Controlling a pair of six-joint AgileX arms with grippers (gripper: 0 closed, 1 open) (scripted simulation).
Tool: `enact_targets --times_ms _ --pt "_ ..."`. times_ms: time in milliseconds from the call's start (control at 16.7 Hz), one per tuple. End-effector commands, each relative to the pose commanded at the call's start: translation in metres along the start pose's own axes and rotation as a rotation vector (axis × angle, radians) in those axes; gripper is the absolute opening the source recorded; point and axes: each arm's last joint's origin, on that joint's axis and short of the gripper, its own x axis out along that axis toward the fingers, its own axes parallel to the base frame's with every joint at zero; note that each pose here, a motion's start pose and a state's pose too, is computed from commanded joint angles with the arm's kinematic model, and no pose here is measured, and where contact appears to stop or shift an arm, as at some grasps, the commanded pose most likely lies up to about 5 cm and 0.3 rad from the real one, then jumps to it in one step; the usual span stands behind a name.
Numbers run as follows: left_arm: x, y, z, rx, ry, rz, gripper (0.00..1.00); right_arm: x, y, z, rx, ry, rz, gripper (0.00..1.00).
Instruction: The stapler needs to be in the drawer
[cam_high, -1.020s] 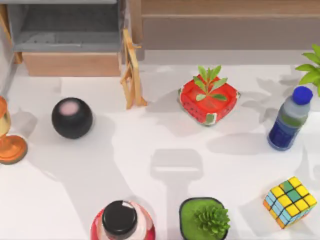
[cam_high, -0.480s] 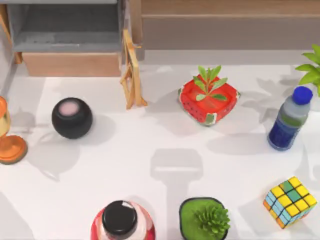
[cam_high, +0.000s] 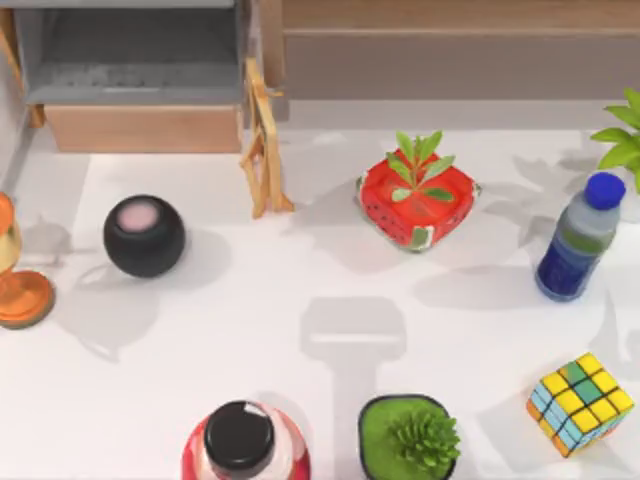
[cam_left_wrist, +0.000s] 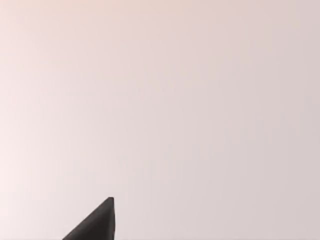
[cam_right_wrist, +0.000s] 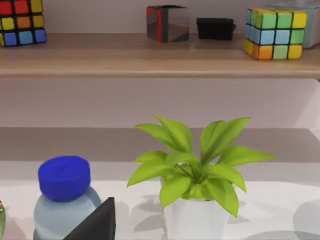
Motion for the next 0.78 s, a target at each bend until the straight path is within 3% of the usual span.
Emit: enact_targets --times_ms 240,480,780 --pt "-0.032 -0.038 0.040 0.047 -0.141 0.064 1.00 0.000 0.000 0.000 0.000 0.000 0.000 1.00" --pt "-0.050 -0.055 0.079 0.026 -0.298 0.096 1.00 0.000 0.000 0.000 0.000 0.000 0.000 1.00" --pt "-0.054 -0.059 0.089 0.013 -0.345 0.100 1.00 0.000 0.000 0.000 0.000 0.000 0.000 1.00"
